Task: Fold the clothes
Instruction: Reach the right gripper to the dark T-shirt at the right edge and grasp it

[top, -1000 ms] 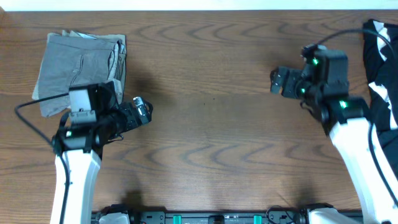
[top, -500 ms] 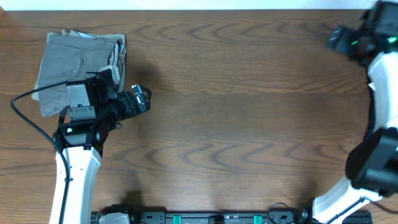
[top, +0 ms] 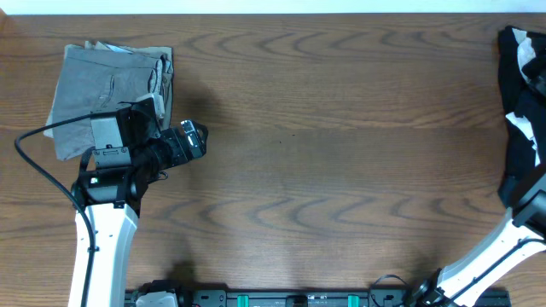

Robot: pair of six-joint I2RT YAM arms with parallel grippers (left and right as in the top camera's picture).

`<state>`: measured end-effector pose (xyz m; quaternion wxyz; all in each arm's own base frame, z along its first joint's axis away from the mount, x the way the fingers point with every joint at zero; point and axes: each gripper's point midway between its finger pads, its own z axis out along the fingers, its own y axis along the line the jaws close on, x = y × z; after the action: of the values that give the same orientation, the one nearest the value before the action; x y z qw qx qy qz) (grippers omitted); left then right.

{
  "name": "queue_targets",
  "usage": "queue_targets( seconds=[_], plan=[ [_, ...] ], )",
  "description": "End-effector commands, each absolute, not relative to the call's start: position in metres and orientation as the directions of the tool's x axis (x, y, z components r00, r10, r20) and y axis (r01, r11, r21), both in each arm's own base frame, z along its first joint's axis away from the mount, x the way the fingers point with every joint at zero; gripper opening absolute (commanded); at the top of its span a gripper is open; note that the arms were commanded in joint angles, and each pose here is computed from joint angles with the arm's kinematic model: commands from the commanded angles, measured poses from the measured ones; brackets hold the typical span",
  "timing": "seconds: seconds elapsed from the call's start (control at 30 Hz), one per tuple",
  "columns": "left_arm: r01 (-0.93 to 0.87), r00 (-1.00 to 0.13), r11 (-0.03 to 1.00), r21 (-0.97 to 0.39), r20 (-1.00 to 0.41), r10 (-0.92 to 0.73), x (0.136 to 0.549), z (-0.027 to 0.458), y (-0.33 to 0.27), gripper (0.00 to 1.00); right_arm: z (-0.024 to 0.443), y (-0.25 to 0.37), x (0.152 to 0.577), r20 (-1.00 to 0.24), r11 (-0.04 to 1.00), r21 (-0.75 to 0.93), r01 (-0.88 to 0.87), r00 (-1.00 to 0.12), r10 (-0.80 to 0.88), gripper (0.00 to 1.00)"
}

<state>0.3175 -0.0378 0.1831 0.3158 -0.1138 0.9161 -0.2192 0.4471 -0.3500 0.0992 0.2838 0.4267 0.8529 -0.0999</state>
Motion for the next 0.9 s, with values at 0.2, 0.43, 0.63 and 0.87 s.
queue_targets(
  seconds=[0.2,0.43,0.63,0.87],
  plan=[
    [-0.043,-0.762,0.881,-0.471,-0.555,-0.334,0.321,0.194,-0.038,0.98,0.098,-0.379,0.431,-0.586,0.612,0.043,0.790,-0.477,0.656,0.60],
    [-0.045,-0.764,0.881,-0.472,-0.551,-0.334,0.320,0.193,-0.038,0.98,0.059,-0.369,0.440,-0.536,0.630,0.063,0.774,-0.507,0.676,0.60],
    [-0.051,-0.771,0.880,-0.472,-0.541,-0.335,0.318,0.191,-0.038,0.98,0.036,-0.363,0.445,-0.502,0.639,0.097,0.763,-0.517,0.693,0.50],
    [-0.052,-0.772,0.880,-0.472,-0.540,-0.335,0.317,0.191,-0.038,0.98,0.051,-0.350,0.460,-0.508,0.676,0.200,0.709,-0.515,0.691,0.01]
  ],
)
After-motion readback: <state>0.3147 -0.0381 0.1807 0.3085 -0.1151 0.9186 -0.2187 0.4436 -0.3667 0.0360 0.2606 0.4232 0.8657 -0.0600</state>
